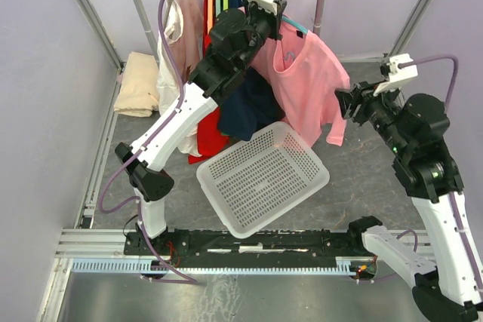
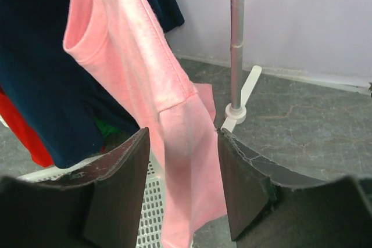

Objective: Remove the t-shirt from the hanger

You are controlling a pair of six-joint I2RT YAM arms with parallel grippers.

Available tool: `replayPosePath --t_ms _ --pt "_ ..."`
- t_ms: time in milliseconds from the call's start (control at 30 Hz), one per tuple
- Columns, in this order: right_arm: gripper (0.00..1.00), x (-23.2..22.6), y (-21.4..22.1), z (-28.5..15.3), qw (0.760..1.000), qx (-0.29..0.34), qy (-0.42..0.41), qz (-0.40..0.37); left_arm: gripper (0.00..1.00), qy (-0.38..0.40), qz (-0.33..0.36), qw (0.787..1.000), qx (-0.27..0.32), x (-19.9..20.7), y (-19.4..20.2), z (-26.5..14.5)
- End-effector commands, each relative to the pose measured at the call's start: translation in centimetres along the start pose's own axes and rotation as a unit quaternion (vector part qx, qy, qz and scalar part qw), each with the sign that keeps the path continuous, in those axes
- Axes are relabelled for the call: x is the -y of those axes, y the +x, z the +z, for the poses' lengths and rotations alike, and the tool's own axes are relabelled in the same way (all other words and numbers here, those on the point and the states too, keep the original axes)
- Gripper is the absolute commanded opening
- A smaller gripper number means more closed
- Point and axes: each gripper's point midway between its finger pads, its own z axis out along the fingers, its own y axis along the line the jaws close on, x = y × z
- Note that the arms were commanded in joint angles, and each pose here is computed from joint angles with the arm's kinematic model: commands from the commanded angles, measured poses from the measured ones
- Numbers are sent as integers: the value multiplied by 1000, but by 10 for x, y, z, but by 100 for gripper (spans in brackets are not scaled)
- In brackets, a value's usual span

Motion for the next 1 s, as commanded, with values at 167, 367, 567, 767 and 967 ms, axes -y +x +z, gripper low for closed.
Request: replayPosePath --t_ms 167,367,567,767,967 --pt "49 7 13 15 1000 -22 21 5 3 -48 -34 996 72 -33 -69 -20" --pt "43 16 19 14 998 -32 47 9 3 -66 -35 994 74 -45 -70 -20" --pt "19 26 24 13 996 -39 77 12 3 -74 -39 994 74 -49 -69 -18" --pt "1 46 33 15 988 -54 139 26 3 -84 -46 992 80 -54 -73 -19" --pt "1 83 51 12 960 -84 262 45 3 -96 -52 991 82 -60 -73 -20"
